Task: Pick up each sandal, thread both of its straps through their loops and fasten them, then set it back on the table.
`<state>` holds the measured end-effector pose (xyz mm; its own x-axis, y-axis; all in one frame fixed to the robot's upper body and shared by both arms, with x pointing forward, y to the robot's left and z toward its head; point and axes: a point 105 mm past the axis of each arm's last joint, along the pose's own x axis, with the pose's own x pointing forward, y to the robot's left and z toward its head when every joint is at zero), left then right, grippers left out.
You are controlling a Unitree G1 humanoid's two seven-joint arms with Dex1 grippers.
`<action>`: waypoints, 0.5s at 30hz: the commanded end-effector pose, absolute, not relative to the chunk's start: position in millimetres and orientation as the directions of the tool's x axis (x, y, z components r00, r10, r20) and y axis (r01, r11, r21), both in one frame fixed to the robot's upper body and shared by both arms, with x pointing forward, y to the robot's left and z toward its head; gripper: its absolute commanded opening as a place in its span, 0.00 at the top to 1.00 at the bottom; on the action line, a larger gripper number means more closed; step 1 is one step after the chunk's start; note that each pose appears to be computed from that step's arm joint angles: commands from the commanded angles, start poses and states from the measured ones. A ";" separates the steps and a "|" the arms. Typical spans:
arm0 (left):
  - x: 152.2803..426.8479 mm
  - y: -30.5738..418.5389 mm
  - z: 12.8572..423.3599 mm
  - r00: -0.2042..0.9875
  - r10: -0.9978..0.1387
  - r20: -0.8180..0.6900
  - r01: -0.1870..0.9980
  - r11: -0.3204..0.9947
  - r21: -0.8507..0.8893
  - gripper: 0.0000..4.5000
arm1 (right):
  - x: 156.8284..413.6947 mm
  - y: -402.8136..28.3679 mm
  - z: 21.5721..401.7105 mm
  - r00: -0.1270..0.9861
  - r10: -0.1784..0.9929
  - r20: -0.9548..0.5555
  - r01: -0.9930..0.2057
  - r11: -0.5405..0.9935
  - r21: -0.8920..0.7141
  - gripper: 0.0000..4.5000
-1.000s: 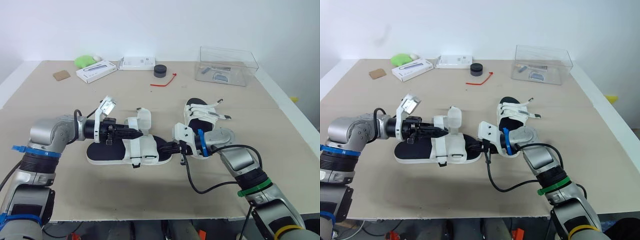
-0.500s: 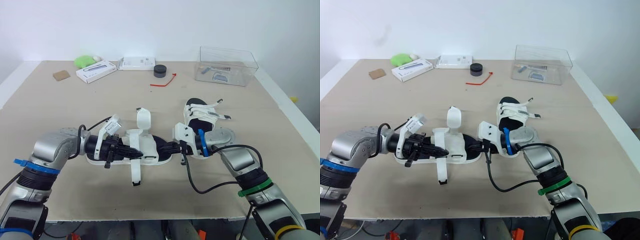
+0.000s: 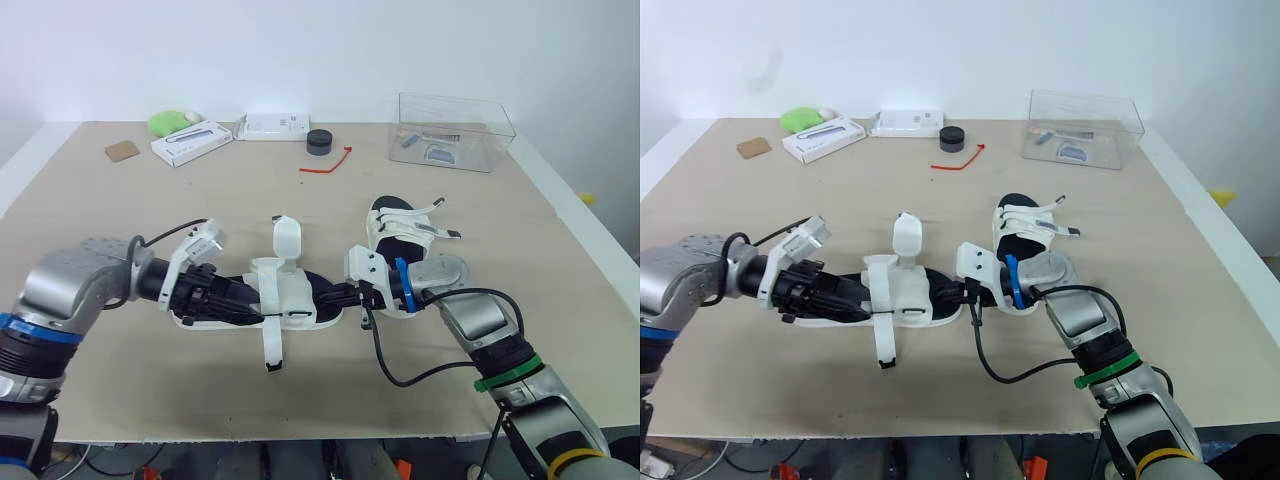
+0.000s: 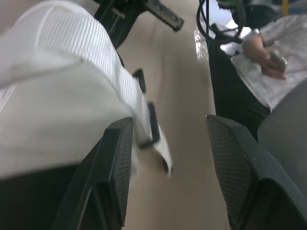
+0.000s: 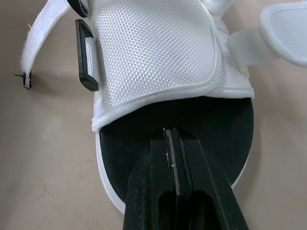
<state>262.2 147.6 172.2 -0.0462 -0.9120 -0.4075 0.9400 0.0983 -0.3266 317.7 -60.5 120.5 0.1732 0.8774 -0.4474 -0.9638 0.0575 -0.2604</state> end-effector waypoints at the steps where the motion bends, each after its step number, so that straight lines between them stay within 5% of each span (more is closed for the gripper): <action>1: 249.6 158.9 191.8 -0.056 -0.928 -0.367 0.939 0.076 -0.336 0.44 | 318.9 -59.9 128.0 0.181 0.880 -0.440 -0.956 0.052 -0.289 1.00; 6: 221.9 157.9 196.2 -0.122 -0.955 -0.269 0.871 0.027 -0.491 0.44 | 318.4 -60.7 127.4 0.185 0.880 -0.438 -0.956 0.058 -0.287 1.00; 10: 199.4 150.4 159.0 -0.126 -0.941 -0.315 0.846 0.064 -0.529 0.44 | 318.6 -61.0 127.1 0.185 0.880 -0.438 -0.957 0.060 -0.285 1.00; 15: 206.0 137.1 123.7 0.052 -0.946 -0.321 0.872 0.200 -0.447 0.44 | 319.3 -60.4 127.8 0.180 0.879 -0.441 -0.957 0.052 -0.286 1.00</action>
